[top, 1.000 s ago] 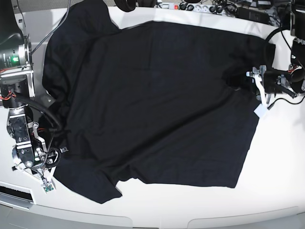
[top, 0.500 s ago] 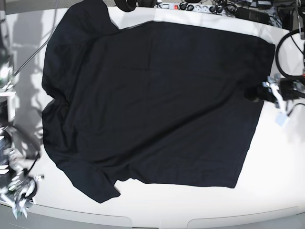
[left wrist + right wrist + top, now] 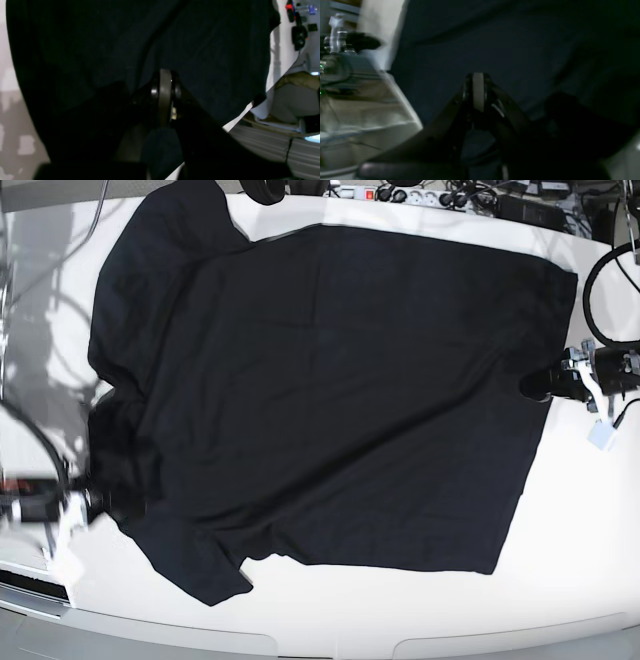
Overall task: Layout the t-shirt on the table in an organized manner, then fold the t-shirt properly
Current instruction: 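Grasp the shirt side edge with the right gripper and pull outward, then move the right gripper to the shirt collar corner and pull it outward, then move the left gripper to the shirt's shoulder corner and pull it outward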
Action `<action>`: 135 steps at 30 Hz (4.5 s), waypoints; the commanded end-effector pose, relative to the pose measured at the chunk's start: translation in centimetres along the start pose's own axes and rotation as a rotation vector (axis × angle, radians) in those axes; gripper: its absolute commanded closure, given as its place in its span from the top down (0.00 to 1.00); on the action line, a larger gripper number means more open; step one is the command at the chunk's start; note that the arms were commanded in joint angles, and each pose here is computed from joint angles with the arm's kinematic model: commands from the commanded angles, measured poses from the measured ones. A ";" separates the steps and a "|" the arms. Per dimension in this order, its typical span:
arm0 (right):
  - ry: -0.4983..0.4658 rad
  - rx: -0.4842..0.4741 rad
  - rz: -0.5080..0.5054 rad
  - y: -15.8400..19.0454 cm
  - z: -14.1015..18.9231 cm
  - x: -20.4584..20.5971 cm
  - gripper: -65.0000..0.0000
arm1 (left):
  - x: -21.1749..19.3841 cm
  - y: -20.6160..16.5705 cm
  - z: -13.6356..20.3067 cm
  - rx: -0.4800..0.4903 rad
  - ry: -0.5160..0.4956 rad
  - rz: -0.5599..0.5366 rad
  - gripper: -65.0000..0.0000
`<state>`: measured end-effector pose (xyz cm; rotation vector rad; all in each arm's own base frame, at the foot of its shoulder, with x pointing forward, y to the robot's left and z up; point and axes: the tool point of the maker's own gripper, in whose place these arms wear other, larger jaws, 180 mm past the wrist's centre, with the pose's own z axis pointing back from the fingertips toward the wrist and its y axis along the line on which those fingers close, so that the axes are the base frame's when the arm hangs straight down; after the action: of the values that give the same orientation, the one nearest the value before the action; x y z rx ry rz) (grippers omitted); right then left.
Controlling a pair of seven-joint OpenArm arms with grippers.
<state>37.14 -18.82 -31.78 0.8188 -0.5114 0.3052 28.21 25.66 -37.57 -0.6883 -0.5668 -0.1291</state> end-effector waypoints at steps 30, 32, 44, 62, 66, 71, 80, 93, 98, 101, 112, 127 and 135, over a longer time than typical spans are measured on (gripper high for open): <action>-0.014 -0.494 -0.134 -3.4 5.5 -19.2 0.00 | 2.0 -0.4 0.6 -0.012 -0.057 -0.026 0.00; -0.007 -0.471 -0.171 -2.7 4.5 -20.6 0.04 | 2.0 -0.4 0.6 -0.012 -0.058 -0.026 0.00; -0.126 -0.587 -0.366 -4.1 5.6 -22.6 0.56 | 2.0 -0.4 0.6 -0.015 -0.060 -0.025 0.00; -0.297 -0.262 -0.621 -2.9 2.3 -26.0 0.56 | 2.0 -0.4 0.6 -0.016 -0.060 -0.024 0.00; -0.288 -0.225 -0.624 -2.3 2.1 -25.7 0.46 | 2.0 -0.5 0.6 -0.017 -0.061 -0.024 0.00; -0.285 -0.240 -0.604 -2.9 2.9 -25.2 0.00 | 2.0 -0.5 0.6 -0.017 -0.061 -0.024 0.00; -0.231 -0.311 -0.542 -2.7 6.1 -26.0 0.00 | 1.9 -0.3 0.8 -0.012 -0.054 -0.024 0.00; -0.110 -0.525 -0.372 -1.2 11.7 -27.5 0.00 | 1.9 -0.4 0.8 -0.014 -0.056 -0.024 0.00; -0.127 -0.514 -0.371 -1.1 11.7 -27.1 0.25 | 2.2 -0.7 0.8 -0.035 -0.071 -0.016 0.00; -0.131 -0.511 -0.371 -1.0 11.7 -27.0 0.52 | 1.9 -0.6 0.8 -0.025 -0.054 -0.019 0.00; -0.067 -0.520 -0.383 -1.0 11.6 -28.3 0.54 | -2.3 2.8 4.6 0.102 -0.062 0.081 0.00; -0.054 -0.546 -0.511 -2.4 11.3 -32.2 0.54 | -8.7 4.8 6.8 0.218 0.026 0.240 0.00; -0.145 -0.410 -0.552 -0.8 10.4 -30.4 0.53 | -9.8 5.6 7.1 0.267 0.060 0.270 0.00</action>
<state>8.37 -28.45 -43.60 0.5636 -0.4201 -0.3795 17.54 33.02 -42.57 -0.5028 -0.3865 0.1837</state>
